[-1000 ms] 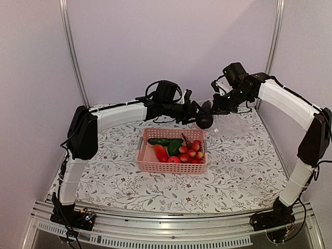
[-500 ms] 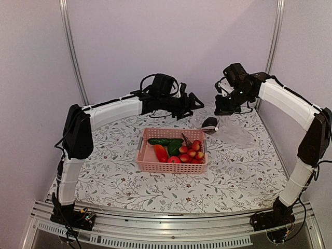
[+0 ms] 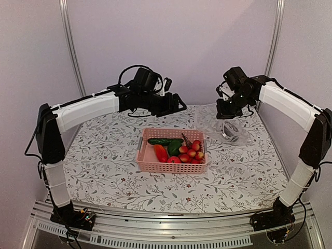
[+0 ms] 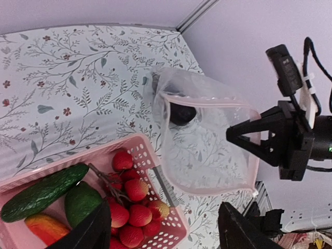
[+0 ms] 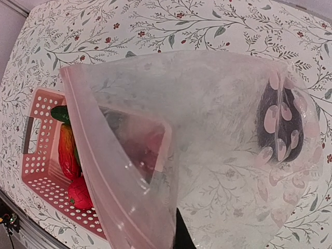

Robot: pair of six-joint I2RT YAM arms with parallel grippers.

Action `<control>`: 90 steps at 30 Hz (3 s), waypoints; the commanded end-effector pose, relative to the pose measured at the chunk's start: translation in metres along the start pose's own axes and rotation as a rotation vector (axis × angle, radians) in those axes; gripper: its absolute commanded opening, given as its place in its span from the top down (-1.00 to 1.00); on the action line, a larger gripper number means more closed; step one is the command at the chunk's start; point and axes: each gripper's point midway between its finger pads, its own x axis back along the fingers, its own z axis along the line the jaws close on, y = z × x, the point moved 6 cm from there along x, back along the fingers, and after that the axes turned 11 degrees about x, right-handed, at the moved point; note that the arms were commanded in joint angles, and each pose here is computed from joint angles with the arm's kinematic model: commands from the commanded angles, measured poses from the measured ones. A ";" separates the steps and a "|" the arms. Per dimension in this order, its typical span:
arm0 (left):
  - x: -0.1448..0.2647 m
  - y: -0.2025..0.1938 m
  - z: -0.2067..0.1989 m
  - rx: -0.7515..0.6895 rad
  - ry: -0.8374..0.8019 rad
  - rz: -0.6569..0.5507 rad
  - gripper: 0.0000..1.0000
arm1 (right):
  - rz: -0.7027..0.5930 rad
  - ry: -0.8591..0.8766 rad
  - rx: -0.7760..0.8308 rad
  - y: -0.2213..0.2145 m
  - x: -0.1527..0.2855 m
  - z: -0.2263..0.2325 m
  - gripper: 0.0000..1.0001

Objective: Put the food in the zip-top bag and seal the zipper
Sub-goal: Pick up the fake fruit from the bin.

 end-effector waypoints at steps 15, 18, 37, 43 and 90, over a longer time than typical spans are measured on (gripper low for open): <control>-0.068 -0.049 0.091 0.116 0.245 0.231 -0.14 | -0.011 -0.021 0.030 -0.011 0.013 -0.004 1.00; -0.079 -0.049 0.096 0.153 0.243 0.237 -0.10 | -0.011 -0.020 0.032 -0.010 0.014 -0.004 1.00; -0.130 -0.054 0.123 0.278 0.181 0.257 0.25 | 0.005 -0.022 0.031 -0.014 0.020 -0.004 1.00; -0.137 -0.050 0.121 0.293 0.139 0.229 0.46 | 0.008 -0.019 0.028 -0.015 0.021 -0.003 1.00; 0.053 0.048 -0.075 0.097 -0.233 -0.321 1.00 | 0.021 -0.029 -0.045 -0.023 0.033 -0.005 1.00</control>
